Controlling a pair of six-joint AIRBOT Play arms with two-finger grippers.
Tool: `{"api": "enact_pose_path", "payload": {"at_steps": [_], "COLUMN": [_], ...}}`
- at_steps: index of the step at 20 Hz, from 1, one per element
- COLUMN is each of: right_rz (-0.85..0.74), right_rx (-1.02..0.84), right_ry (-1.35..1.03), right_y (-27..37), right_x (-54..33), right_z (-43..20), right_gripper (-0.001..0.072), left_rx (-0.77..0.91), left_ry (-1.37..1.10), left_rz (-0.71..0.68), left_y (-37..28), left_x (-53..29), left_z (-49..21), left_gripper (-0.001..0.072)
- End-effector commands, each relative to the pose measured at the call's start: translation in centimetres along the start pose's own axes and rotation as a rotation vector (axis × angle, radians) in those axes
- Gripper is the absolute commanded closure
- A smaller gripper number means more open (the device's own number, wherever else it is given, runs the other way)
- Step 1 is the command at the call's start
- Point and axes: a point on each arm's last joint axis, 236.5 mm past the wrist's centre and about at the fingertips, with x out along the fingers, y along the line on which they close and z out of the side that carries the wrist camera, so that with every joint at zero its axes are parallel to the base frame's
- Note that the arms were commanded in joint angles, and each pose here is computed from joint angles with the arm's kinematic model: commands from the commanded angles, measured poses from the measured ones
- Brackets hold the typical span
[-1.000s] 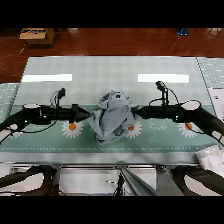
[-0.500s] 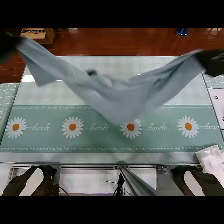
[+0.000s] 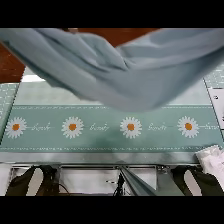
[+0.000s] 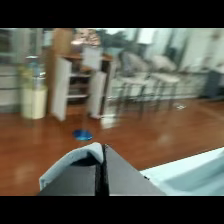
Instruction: Fold the shirts.
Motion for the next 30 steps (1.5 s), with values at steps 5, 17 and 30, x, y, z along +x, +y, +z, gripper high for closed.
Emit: {"api": "enact_pose_path", "payload": {"at_steps": [5,17,30], "right_rz": [-0.215,0.156,-0.024], "right_rx": [0.005,0.414,0.630], "right_ry": [0.564,1.065,0.877], "right_y": [-4.4,-3.8,-10.1], "right_x": [-5.0,11.2,24.9], "right_z": [-11.1,-31.3,-43.8], "right_gripper": [0.0688,0.0687,0.0686], "left_rx": [-0.004,-0.432,-0.553], "left_ry": [0.373,0.602,0.810], "left_rz": [0.365,0.272,0.259], "left_y": [5.3,14.1,14.9], "left_x": [-4.9,1.5,7.0], "left_z": [-8.5,-29.2,-45.5], "left_gripper": [0.0685,0.0685,0.0684]}}
